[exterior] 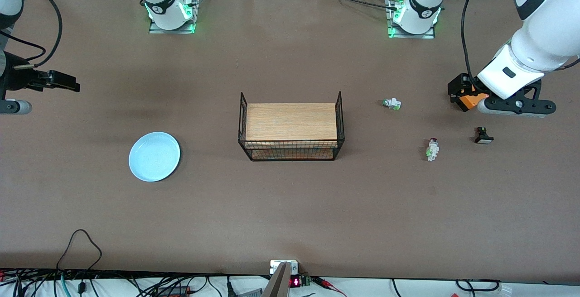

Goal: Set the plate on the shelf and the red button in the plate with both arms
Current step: 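Move the right gripper toward the light-blue plate, then lower the right gripper onto the plate rim and grasp it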

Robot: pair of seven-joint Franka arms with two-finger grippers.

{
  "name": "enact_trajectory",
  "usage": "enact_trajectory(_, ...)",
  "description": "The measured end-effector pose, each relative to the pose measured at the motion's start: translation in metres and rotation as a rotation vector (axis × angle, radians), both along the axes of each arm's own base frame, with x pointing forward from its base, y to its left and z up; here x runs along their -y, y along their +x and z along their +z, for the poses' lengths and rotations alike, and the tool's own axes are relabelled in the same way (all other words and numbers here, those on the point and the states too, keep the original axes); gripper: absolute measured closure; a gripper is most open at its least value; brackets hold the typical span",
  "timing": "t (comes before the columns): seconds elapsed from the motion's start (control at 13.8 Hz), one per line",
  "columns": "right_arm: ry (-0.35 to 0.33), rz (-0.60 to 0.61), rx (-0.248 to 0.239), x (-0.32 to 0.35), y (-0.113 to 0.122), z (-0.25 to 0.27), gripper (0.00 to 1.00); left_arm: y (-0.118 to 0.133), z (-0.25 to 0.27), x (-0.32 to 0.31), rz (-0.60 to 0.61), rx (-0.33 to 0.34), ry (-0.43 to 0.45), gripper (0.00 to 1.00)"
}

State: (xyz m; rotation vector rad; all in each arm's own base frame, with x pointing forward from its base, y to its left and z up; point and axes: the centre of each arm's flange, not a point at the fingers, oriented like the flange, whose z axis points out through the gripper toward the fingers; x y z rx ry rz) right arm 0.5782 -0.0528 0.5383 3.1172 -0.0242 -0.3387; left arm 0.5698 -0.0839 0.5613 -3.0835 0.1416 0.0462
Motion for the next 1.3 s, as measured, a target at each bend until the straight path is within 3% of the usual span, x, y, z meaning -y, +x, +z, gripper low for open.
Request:
enact_trajectory(0.36, -0.008, -0.018, 0.008, 0.011, 0.024, -0.031, 0.00, 0.000, 0.000, 0.000, 0.000, 0.000, 0.000, 0.00)
enact_trajectory(0.87, -0.016, -0.015, -0.074, 0.013, 0.063, -0.132, 0.00, 0.000, 0.000, 0.000, 0.000, 0.000, 0.000, 0.00)
enact_trajectory(1.3, -0.026, -0.003, -0.032, 0.011, 0.089, -0.198, 0.00, 0.000, 0.000, 0.000, 0.000, 0.000, 0.000, 0.00)
